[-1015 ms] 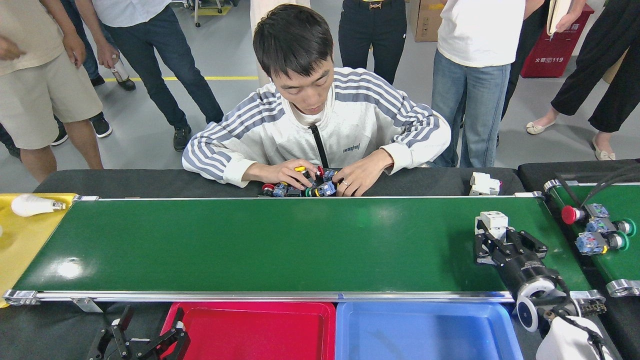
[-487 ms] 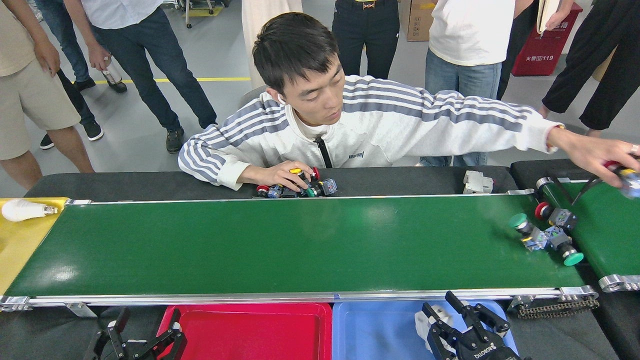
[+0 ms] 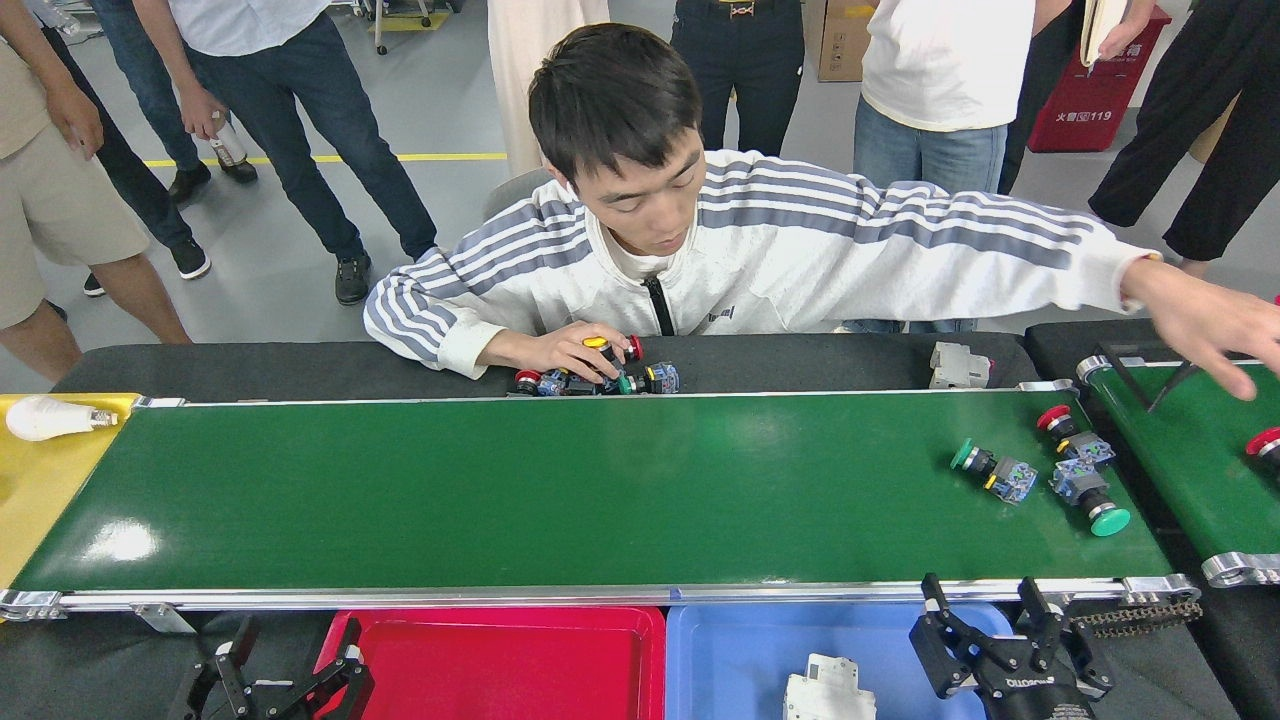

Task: Pick switch part from conveyor to tray

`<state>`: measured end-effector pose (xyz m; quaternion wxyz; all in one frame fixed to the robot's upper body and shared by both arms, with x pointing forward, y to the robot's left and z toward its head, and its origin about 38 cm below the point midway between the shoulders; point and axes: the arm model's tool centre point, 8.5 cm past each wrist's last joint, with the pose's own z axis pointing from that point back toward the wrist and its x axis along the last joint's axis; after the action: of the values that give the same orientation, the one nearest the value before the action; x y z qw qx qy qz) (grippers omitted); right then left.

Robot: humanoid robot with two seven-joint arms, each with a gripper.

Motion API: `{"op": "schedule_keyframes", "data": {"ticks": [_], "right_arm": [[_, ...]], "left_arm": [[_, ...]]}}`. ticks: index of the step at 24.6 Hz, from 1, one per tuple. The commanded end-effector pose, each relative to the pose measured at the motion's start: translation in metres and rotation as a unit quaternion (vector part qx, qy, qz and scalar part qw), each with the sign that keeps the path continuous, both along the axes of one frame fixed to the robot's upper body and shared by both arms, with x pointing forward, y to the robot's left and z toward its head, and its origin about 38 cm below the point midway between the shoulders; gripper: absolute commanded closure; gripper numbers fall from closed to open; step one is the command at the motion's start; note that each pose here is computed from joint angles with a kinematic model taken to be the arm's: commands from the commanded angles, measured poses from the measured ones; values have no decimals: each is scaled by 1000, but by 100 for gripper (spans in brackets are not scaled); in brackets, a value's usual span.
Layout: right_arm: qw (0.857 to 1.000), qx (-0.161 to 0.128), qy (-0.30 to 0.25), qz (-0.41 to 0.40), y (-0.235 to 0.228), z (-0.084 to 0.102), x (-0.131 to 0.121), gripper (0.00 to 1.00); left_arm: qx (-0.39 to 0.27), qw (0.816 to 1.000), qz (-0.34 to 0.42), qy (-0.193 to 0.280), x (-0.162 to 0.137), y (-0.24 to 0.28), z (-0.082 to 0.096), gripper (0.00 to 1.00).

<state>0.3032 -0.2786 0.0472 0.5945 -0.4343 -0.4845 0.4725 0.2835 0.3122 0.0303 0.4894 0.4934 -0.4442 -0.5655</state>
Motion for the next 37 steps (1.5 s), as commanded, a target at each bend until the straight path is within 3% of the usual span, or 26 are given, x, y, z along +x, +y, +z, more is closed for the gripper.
{"op": "schedule_keyframes", "data": {"ticks": [1,3,6,23,25,28,29,32,35,37], "right_arm": [[1000,-17,-14,-5,-6,9,13,0],[999,-48,-12,1,-13,10,34,0],[998,-69,-5,14,-5,7,67,0],[994,-94,42,41,36,-5,149,2],[993,-102,46,35,38,-6,154,24],[990,-126,50,50,42,-8,154,81],[989,-128,50,53,42,-8,153,89],[990,-126,35,58,45,-4,154,98],[989,-126,2,78,59,9,149,98],[983,-125,-20,135,86,16,135,98]], "left_arm": [[4,1000,-5,-13,5,0,8,0],[3,1000,-6,-12,5,0,7,0],[3,1000,-7,-12,6,-1,8,0],[4,1000,-8,-15,18,-2,9,0],[2,1000,-8,-15,21,-2,9,0],[3,1000,-8,-16,22,-1,9,0],[3,1000,-8,-16,22,-1,9,0],[3,1000,-9,-16,23,-1,10,0],[4,1000,-8,-17,22,0,10,0],[4,1000,-8,-16,22,0,9,0]]}}
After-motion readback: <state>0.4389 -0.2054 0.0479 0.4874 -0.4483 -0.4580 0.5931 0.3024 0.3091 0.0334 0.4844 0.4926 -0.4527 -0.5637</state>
